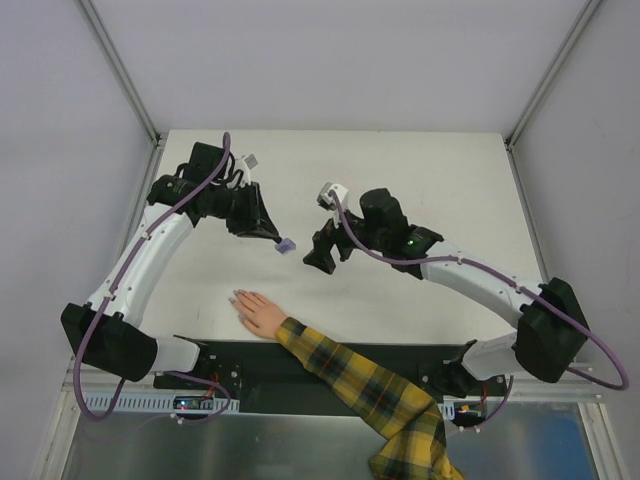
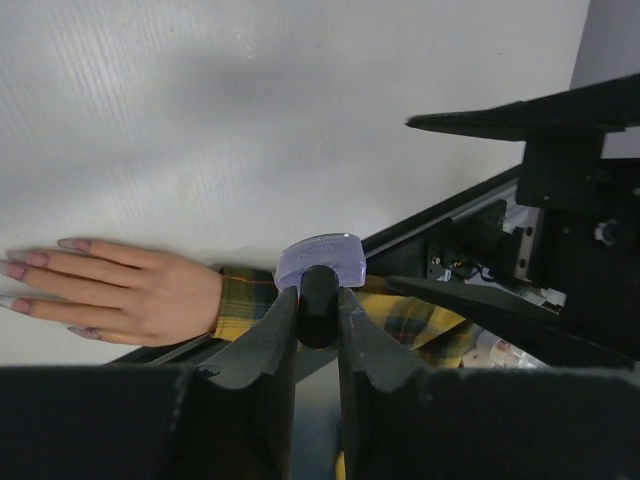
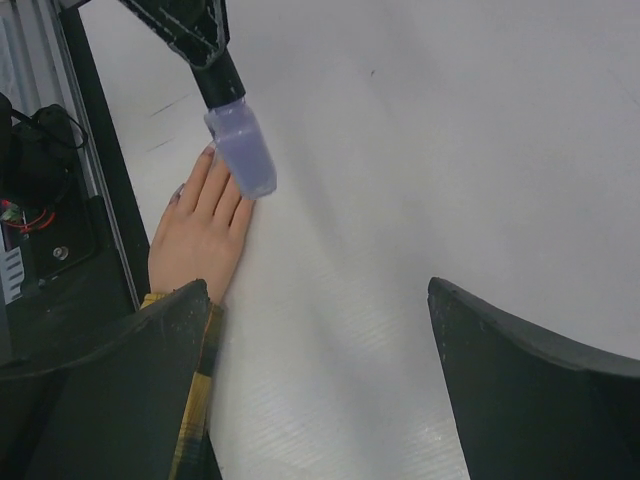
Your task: Paint the nails
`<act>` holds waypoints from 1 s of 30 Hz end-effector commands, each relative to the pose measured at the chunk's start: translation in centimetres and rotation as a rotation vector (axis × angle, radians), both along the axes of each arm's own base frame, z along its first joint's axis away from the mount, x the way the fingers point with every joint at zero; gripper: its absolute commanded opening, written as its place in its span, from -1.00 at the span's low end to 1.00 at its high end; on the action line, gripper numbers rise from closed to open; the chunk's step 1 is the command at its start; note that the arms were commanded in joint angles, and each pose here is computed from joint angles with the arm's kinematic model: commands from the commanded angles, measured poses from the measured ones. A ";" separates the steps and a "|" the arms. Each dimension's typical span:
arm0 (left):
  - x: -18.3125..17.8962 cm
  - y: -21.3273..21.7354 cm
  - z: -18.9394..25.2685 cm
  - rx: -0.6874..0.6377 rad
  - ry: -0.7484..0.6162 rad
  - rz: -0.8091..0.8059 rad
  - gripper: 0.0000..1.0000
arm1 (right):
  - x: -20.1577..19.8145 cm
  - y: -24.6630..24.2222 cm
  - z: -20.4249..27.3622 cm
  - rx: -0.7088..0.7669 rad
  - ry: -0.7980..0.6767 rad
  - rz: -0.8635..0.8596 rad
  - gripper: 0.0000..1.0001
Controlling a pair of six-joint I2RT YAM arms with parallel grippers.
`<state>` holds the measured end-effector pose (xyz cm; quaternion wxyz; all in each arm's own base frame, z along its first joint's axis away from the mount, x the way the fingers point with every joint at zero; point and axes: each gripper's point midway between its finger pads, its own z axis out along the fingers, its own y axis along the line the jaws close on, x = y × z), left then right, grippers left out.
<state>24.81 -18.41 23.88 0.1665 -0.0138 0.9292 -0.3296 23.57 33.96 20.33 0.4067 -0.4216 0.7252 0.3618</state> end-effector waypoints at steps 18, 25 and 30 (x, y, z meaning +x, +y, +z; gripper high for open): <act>-3.1 -1.6 1.7 -0.141 0.105 -0.030 -1.00 | -1.0 7.6 2.0 0.200 -0.094 0.163 0.06; -3.0 -1.4 1.2 -0.121 0.078 -0.073 -1.00 | -1.7 7.8 2.7 0.212 -0.055 0.183 -0.99; -2.7 -1.1 0.7 -0.098 0.075 -0.062 -1.00 | -1.6 7.0 3.0 0.191 -0.072 0.155 -0.99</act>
